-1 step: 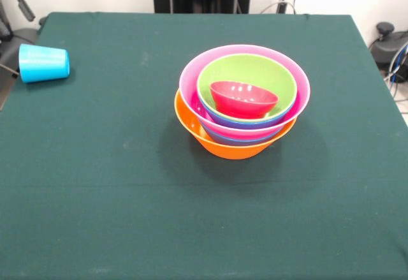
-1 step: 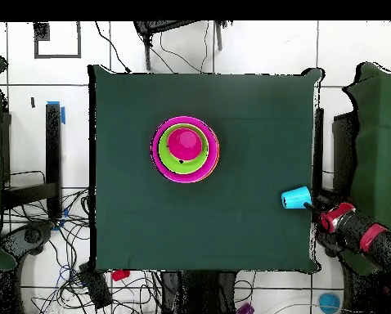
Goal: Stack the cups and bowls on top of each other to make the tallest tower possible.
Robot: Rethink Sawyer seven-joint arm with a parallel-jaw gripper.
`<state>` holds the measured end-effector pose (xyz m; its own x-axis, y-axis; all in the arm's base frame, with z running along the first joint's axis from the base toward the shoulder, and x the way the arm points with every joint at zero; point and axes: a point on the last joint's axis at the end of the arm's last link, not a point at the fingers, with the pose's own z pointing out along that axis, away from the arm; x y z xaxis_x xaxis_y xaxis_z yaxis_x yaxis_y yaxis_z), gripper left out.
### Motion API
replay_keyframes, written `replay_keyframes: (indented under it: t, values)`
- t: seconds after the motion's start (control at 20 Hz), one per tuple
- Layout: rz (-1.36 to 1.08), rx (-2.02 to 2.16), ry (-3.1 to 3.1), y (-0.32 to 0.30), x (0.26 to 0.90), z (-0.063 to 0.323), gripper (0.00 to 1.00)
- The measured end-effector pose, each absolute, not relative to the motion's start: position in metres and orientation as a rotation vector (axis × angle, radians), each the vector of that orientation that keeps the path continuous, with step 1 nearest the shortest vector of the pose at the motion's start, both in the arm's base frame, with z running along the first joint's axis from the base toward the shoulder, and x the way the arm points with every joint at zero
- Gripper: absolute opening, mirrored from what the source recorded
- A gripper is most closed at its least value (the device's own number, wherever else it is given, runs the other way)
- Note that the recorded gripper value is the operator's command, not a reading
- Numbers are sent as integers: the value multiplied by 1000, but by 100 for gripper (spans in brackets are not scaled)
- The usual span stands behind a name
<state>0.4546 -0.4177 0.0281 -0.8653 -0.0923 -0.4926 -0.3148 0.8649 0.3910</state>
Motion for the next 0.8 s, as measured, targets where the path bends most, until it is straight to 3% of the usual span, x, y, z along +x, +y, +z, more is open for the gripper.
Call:
replay_keyframes:
  t: [0.8]
  values:
    - [739, -284, 2486, -397, 483, 1, 100]
